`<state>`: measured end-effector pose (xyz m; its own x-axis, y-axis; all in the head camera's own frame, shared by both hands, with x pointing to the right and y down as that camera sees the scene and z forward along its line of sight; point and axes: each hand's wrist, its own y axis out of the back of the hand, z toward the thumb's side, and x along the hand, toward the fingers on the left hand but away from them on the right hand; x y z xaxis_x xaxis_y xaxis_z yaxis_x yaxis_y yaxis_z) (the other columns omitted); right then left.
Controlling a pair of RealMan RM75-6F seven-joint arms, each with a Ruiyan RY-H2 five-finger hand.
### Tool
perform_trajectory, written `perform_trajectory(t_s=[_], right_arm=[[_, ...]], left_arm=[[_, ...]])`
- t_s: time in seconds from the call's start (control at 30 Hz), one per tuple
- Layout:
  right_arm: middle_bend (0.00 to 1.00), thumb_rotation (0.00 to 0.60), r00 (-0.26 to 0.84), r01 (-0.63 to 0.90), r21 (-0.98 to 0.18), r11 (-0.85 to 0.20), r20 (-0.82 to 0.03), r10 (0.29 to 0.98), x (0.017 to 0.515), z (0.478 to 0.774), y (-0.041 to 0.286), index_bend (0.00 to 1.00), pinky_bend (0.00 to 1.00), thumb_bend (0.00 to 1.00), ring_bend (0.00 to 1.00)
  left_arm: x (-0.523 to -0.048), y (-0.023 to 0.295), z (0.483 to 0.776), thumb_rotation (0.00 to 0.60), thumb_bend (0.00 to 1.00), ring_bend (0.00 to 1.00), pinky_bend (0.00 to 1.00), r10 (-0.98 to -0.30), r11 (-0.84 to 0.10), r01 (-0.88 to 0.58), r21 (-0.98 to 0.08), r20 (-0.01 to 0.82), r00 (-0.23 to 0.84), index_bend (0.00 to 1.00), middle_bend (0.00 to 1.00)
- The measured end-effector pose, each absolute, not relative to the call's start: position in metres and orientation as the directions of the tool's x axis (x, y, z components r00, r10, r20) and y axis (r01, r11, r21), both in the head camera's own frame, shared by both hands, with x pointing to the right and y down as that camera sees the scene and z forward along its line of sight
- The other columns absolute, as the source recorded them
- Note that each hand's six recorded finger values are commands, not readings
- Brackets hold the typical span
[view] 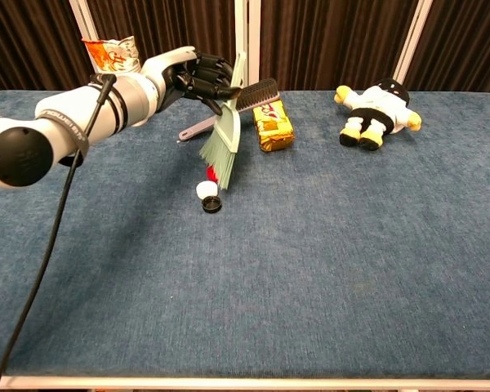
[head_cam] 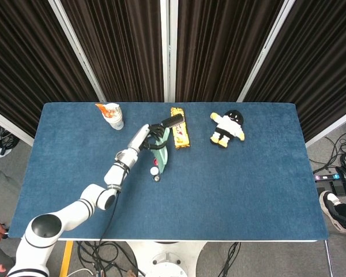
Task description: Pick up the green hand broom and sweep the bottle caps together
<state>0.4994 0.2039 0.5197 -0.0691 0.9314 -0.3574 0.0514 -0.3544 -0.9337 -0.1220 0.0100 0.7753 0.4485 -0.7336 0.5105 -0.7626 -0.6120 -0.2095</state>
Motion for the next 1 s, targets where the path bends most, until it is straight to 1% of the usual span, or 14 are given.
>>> perform_trajectory(t_s=[0.33, 0.4, 0.53, 0.6, 0.7, 0.83, 0.93, 1.0], right_arm=[[0.06, 0.600, -0.064, 0.052, -0.936, -0.348, -0.351, 0.934, 0.497, 0.518, 0.205, 0.00, 0.00, 0.30, 0.00], [0.06, 0.600, -0.065, 0.053, -0.937, -0.346, -0.349, 0.935, 0.497, 0.517, 0.206, 0.00, 0.00, 0.30, 0.00], [0.06, 0.600, -0.063, 0.055, -0.939, -0.341, -0.344, 0.937, 0.498, 0.515, 0.207, 0.00, 0.00, 0.30, 0.00], [0.06, 0.600, -0.061, 0.056, -0.939, -0.339, -0.342, 0.938, 0.498, 0.514, 0.207, 0.00, 0.00, 0.30, 0.00], [0.06, 0.600, -0.054, 0.057, -0.939, -0.339, -0.342, 0.938, 0.497, 0.515, 0.207, 0.00, 0.00, 0.30, 0.00], [0.06, 0.600, -0.042, 0.064, -0.938, -0.341, -0.344, 0.938, 0.495, 0.517, 0.206, 0.00, 0.00, 0.30, 0.00], [0.06, 0.600, -0.034, 0.067, -0.937, -0.343, -0.346, 0.938, 0.493, 0.519, 0.206, 0.00, 0.00, 0.30, 0.00], [0.06, 0.600, -0.028, 0.067, -0.937, -0.343, -0.345, 0.938, 0.492, 0.519, 0.205, 0.00, 0.00, 0.30, 0.00]], left_arm=[[-0.120, 0.031, 0.757, 0.600, 0.49, 0.42, 0.39, -0.660, -0.706, -0.689, -0.161, 0.501, 0.560, 0.55, 0.59], [-0.123, 0.030, 0.753, 0.600, 0.49, 0.42, 0.39, -0.663, -0.707, -0.688, -0.164, 0.492, 0.564, 0.55, 0.59], [-0.135, 0.020, 0.742, 0.600, 0.49, 0.42, 0.39, -0.705, -0.674, -0.715, -0.186, 0.453, 0.546, 0.55, 0.59], [-0.142, 0.016, 0.739, 0.600, 0.49, 0.42, 0.39, -0.721, -0.664, -0.716, -0.218, 0.441, 0.535, 0.55, 0.59], [-0.158, 0.012, 0.737, 0.600, 0.49, 0.42, 0.38, -0.734, -0.664, -0.685, -0.302, 0.438, 0.519, 0.55, 0.59], [-0.189, 0.011, 0.737, 0.600, 0.50, 0.42, 0.37, -0.729, -0.684, -0.563, -0.464, 0.464, 0.504, 0.55, 0.59], [-0.212, 0.015, 0.738, 0.600, 0.50, 0.42, 0.37, -0.719, -0.692, -0.445, -0.569, 0.491, 0.492, 0.56, 0.59], [-0.224, 0.019, 0.739, 0.600, 0.50, 0.42, 0.36, -0.712, -0.693, -0.370, -0.619, 0.508, 0.484, 0.56, 0.59]])
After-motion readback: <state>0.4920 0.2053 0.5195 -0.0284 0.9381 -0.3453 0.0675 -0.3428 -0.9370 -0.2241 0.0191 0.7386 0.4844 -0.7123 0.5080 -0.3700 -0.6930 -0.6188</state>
